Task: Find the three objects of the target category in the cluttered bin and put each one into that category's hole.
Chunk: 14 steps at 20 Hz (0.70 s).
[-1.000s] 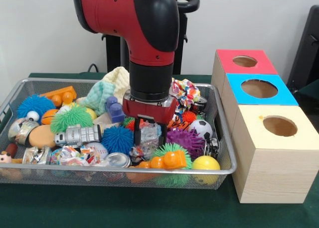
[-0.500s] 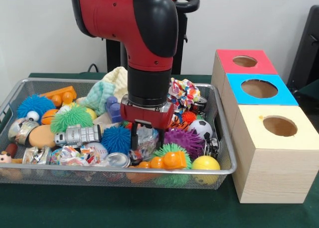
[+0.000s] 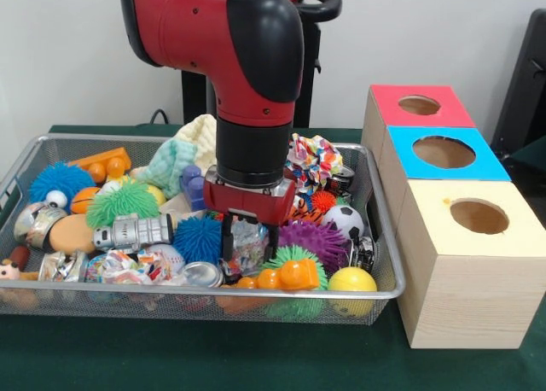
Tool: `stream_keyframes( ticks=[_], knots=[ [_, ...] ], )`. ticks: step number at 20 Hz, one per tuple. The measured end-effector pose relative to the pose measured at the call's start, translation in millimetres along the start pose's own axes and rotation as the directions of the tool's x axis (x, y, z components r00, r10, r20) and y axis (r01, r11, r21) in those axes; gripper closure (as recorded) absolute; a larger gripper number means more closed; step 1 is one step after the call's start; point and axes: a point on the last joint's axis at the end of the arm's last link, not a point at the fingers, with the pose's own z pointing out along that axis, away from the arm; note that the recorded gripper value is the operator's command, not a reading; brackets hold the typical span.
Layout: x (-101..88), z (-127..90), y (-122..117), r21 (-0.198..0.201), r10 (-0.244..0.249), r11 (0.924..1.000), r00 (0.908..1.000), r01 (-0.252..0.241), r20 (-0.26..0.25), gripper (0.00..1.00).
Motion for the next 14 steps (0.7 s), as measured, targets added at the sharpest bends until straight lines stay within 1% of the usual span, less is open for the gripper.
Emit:
stream_keyframes(
  ticks=[4, 5, 11, 14],
  knots=[
    [0.3, 0.3, 0.8, 0.003, -0.003, 1.0, 1.0, 0.003, 0.001, 0.0],
    [0.6, 0.3, 0.7, 0.003, -0.009, 1.0, 1.0, 0.009, 0.002, 1.0],
    [-3.5, -1.0, 1.0, 0.004, -0.017, 0.9998, 0.9998, 0.017, 0.009, 1.0],
    [-5.1, -1.4, 1.5, 0.002, -0.019, 0.9998, 0.9998, 0.019, 0.004, 1.0]
  ],
)
